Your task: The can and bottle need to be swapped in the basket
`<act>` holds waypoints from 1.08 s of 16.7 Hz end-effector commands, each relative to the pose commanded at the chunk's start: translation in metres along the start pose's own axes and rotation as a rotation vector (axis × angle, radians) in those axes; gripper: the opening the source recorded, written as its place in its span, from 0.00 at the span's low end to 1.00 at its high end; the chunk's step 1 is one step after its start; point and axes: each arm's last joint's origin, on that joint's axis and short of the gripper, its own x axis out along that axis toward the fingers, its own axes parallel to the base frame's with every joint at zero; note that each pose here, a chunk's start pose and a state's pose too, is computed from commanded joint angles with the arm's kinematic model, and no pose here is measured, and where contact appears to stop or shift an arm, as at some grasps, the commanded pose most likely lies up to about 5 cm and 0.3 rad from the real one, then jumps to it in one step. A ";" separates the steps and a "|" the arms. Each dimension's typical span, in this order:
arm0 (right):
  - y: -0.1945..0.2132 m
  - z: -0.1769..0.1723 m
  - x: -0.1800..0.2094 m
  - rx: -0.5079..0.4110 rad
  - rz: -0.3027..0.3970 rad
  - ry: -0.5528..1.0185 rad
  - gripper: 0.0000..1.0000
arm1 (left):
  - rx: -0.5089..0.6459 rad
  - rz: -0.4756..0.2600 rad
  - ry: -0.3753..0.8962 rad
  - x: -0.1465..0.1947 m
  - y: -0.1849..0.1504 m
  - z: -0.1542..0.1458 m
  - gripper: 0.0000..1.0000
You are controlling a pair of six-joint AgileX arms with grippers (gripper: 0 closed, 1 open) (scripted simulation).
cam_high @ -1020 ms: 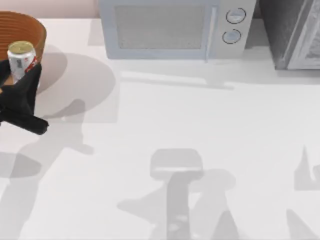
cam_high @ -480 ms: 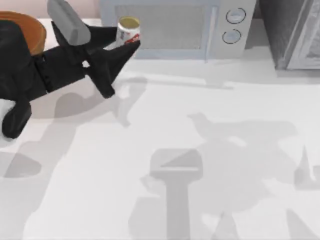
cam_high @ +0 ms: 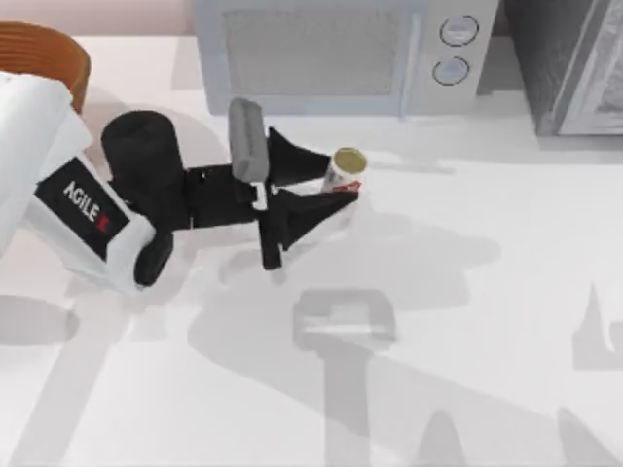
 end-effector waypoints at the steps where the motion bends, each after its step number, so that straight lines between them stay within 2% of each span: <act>1: 0.000 0.000 0.000 0.000 0.000 0.000 1.00 | -0.003 -0.036 0.001 0.004 0.000 -0.014 0.00; 5: 0.000 0.000 0.000 0.000 0.000 0.000 1.00 | -0.015 -0.121 0.005 0.012 -0.002 -0.050 0.00; 11: 0.000 0.000 0.000 0.000 0.000 0.000 1.00 | -0.016 -0.126 0.005 0.013 -0.002 -0.052 0.00; 18: 0.000 0.000 0.000 0.000 0.000 0.000 1.00 | -0.016 -0.126 0.005 0.013 -0.002 -0.052 0.53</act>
